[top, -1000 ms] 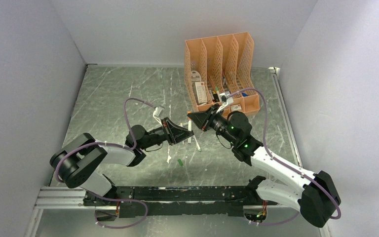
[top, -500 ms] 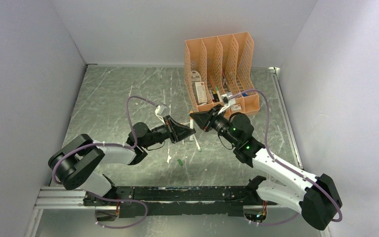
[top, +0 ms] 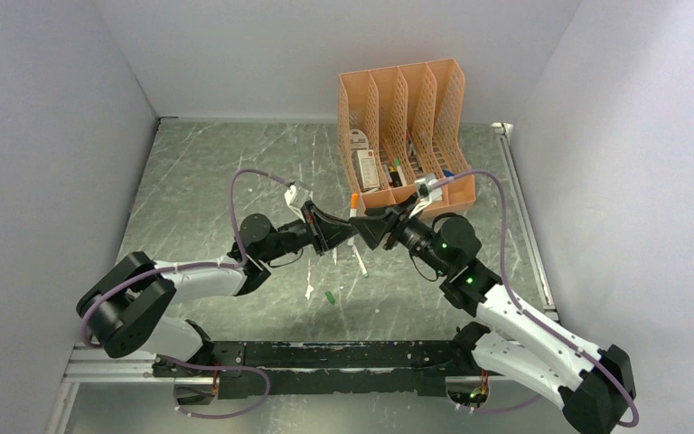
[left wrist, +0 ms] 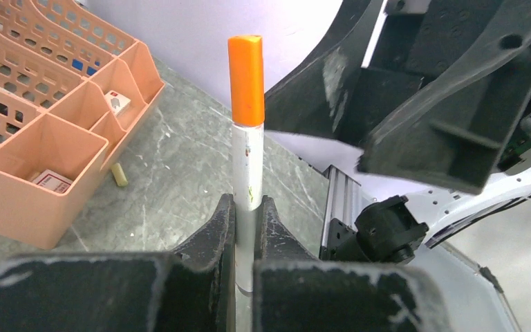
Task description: Insert the pens into the pen caps
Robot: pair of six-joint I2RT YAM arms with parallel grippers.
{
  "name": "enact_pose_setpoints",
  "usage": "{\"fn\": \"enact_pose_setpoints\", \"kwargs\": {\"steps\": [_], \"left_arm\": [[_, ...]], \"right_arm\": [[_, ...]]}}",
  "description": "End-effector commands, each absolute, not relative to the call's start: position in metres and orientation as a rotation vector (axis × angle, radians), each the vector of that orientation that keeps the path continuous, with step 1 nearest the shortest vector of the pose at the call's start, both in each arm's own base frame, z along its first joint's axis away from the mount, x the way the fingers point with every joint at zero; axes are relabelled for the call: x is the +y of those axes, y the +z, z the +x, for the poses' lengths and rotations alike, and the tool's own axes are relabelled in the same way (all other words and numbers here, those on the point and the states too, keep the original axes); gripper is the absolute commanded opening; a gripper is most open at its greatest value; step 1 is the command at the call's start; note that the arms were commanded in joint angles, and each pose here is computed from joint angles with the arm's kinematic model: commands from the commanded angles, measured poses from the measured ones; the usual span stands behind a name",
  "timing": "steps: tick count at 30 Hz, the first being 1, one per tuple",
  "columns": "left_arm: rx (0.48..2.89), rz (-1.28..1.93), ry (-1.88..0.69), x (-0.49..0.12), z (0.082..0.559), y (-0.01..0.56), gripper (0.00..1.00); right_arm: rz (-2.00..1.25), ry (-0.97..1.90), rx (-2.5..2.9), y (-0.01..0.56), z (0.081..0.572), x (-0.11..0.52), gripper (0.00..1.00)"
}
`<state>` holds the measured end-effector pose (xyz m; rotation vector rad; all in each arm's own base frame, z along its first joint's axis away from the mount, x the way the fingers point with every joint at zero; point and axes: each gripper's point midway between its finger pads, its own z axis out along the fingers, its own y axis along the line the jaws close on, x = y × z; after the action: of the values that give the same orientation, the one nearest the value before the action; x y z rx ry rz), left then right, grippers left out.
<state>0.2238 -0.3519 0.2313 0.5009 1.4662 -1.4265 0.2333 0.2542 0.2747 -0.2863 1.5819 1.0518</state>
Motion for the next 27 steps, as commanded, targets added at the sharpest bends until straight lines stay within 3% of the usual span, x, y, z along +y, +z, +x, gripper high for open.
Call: {"fn": "enact_pose_setpoints", "kwargs": {"steps": [1, 5, 15, 23, 27], "left_arm": [[1.384, 0.629, -1.354, -0.353, 0.222, 0.251, 0.07], [1.422, 0.832, -1.362, -0.364, 0.210, 0.240, 0.07], [1.228, 1.095, -1.476, -0.363, 0.175, 0.264, 0.07], [1.210, 1.093, -1.504, -0.361, 0.177, 0.268, 0.07], [1.230, 1.074, -1.507, -0.363, 0.183, 0.267, 0.07]], "right_arm": [[-0.283, 0.978, 1.543, 0.299, 0.233, 0.239, 0.60], [-0.285, 0.972, 1.561, 0.318, 0.240, 0.235, 0.60], [-0.434, 1.107, 1.435, 0.366, 0.248, 0.227, 0.62], [-0.643, 1.299, 1.312, 0.374, 0.205, 0.237, 0.57], [-0.689, 1.325, 1.298, 0.372, 0.195, 0.238, 0.48]]}}
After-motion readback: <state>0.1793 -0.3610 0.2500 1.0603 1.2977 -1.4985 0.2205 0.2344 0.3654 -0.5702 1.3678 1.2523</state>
